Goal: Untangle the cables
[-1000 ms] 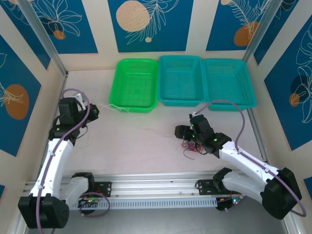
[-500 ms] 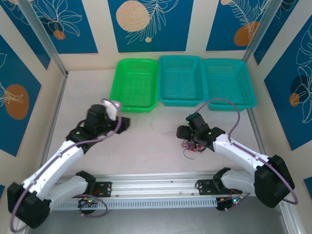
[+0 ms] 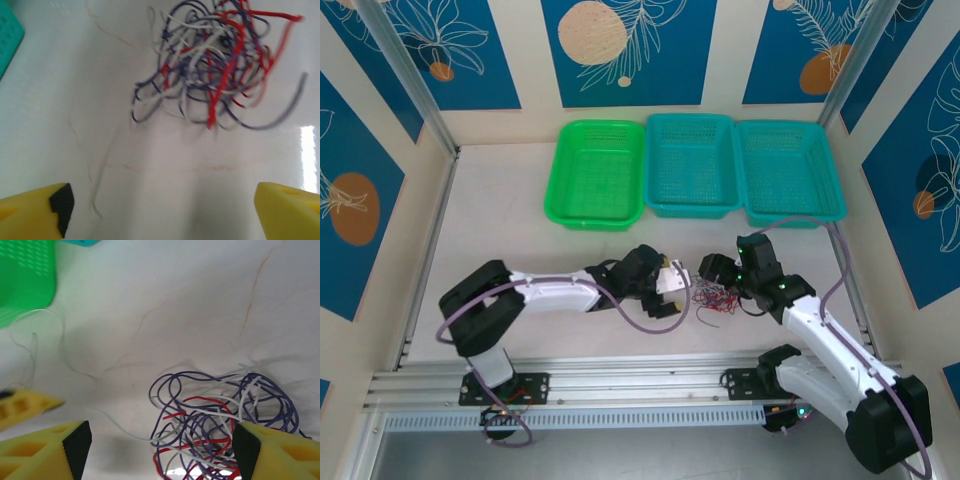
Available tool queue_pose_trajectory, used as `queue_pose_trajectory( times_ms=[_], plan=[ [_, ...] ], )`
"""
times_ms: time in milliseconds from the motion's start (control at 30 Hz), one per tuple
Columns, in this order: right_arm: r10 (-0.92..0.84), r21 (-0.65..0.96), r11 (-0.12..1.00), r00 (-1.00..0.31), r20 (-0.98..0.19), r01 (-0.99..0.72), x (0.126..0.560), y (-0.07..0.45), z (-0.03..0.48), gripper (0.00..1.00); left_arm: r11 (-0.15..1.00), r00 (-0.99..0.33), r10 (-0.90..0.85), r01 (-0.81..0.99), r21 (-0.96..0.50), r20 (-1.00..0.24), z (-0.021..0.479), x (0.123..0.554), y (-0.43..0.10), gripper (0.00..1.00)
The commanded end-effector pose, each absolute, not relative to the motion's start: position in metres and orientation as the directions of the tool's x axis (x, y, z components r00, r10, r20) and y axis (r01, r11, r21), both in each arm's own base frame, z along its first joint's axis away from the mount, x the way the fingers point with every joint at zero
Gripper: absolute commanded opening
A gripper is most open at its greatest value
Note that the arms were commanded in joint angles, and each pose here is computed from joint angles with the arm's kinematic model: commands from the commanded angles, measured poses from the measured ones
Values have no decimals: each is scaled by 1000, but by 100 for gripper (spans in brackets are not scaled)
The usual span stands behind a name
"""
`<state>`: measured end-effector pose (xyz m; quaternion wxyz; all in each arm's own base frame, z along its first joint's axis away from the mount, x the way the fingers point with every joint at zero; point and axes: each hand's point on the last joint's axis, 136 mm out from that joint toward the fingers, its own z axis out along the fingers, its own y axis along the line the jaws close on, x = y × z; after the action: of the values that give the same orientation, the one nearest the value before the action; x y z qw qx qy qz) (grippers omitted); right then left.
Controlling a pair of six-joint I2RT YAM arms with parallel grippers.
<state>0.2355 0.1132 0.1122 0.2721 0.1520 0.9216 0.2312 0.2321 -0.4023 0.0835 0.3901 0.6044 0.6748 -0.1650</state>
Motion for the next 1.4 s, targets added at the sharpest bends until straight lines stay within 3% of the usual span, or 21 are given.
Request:
queue_pose_trajectory(
  times_ms=[0, 100, 167, 233, 300, 400, 433, 533, 567, 667, 800, 833, 1100, 1233, 1267, 1367],
  plan=[
    [396, 558, 819, -838, -375, 137, 221, 122, 109, 78, 251, 158, 621, 888, 386, -767, 111, 267, -431, 97],
    [400, 562, 813, -847, -350, 153, 217, 122, 108, 78, 259, 150, 616, 889, 379, -774, 102, 278, -439, 94],
    [419, 554, 810, -849, -321, 190, 214, 120, 103, 78, 257, 132, 616, 898, 357, -777, 93, 281, -443, 84],
    [439, 543, 806, -853, -282, 235, 211, 118, 95, 78, 251, 121, 617, 906, 340, -778, 87, 280, -445, 62],
    [441, 518, 810, -867, -230, 275, 206, 119, 83, 78, 256, 106, 602, 913, 317, -792, 86, 277, -445, 33],
    [443, 454, 826, -883, -156, 335, 201, 125, 61, 78, 258, 95, 568, 923, 287, -818, 93, 269, -443, 3],
    [447, 429, 831, -884, -136, 355, 200, 127, 54, 78, 262, 90, 555, 924, 277, -827, 98, 267, -442, 0],
    [436, 354, 854, -896, -85, 382, 202, 138, 38, 74, 300, 80, 506, 917, 263, -859, 117, 263, -434, 0],
    [424, 314, 869, -903, -71, 383, 202, 142, 31, 67, 318, 77, 489, 912, 260, -869, 124, 264, -430, 0],
    [397, 269, 889, -917, -45, 371, 209, 152, 15, 23, 386, 55, 450, 888, 249, -891, 146, 269, -416, 0],
    [447, 269, 866, -894, -35, 422, 217, 149, 4, 1, 530, -12, 385, 821, 211, -923, 179, 286, -378, 0],
    [462, 276, 857, -886, -38, 435, 217, 146, 3, 0, 564, -31, 369, 801, 198, -929, 187, 290, -367, 0],
    [488, 282, 847, -870, -76, 451, 224, 118, 12, 0, 893, -313, 193, 449, 34, -930, 226, 336, -226, 0],
    [416, 345, 868, -903, -110, 358, 229, 126, 29, 0, 914, -320, 110, 404, -30, -941, 257, 336, -193, 0],
    [384, 373, 872, -915, -121, 316, 230, 132, 36, 4, 907, -296, 93, 419, -41, -951, 272, 334, -192, 0],
    [308, 467, 864, -932, -191, 189, 230, 146, 59, 51, 870, -226, 63, 489, -57, -972, 320, 328, -201, 0]
  ],
)
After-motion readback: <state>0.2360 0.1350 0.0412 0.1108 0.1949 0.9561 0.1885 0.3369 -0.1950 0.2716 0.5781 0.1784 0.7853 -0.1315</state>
